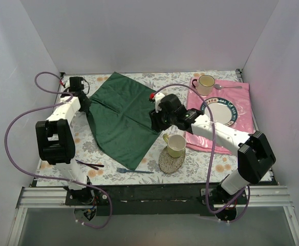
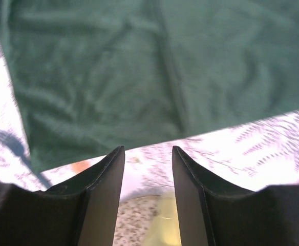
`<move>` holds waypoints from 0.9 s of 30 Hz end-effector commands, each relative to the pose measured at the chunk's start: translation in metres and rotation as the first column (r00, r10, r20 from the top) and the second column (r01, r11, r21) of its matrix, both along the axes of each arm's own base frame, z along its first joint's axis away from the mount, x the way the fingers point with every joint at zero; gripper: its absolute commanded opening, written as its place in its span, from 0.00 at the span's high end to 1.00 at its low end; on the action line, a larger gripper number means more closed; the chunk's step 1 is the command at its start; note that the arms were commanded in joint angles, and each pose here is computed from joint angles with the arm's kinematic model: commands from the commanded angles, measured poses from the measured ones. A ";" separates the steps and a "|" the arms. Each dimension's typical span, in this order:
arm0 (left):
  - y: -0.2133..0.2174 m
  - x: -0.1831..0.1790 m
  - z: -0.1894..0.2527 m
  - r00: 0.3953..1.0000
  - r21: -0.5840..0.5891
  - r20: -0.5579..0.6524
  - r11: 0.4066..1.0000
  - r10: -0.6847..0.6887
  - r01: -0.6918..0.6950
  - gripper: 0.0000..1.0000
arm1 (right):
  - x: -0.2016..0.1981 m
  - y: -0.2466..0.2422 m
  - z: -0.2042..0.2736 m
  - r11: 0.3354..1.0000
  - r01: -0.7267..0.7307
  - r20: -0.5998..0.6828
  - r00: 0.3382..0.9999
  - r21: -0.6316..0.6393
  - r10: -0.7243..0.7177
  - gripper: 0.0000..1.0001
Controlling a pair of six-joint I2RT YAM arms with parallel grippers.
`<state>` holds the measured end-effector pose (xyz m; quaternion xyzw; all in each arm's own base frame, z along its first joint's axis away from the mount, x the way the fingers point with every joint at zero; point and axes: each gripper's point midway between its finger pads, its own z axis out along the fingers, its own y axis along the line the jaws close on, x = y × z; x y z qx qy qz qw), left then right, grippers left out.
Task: Fold the napkin, place the utensils inside, and roll it up
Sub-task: Fold the napkin
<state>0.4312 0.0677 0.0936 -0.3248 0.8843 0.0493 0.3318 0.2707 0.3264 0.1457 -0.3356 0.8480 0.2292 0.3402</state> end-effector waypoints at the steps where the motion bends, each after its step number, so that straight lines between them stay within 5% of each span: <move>1: -0.069 0.027 0.055 0.985 -0.049 0.135 0.992 -0.108 0.116 1.00 | 0.032 -0.037 0.018 0.983 0.174 -0.010 0.985 0.062 -0.173 0.50; 13: -0.256 0.077 0.043 0.881 -0.056 0.163 0.888 -0.443 0.457 1.00 | 0.073 -0.079 0.037 0.950 0.306 0.022 0.951 0.068 -0.308 0.50; 27: -0.357 0.098 0.039 0.775 -0.037 0.229 0.791 -0.589 0.611 1.00 | 0.085 -0.101 0.022 0.928 0.369 0.000 0.929 0.051 -0.369 0.50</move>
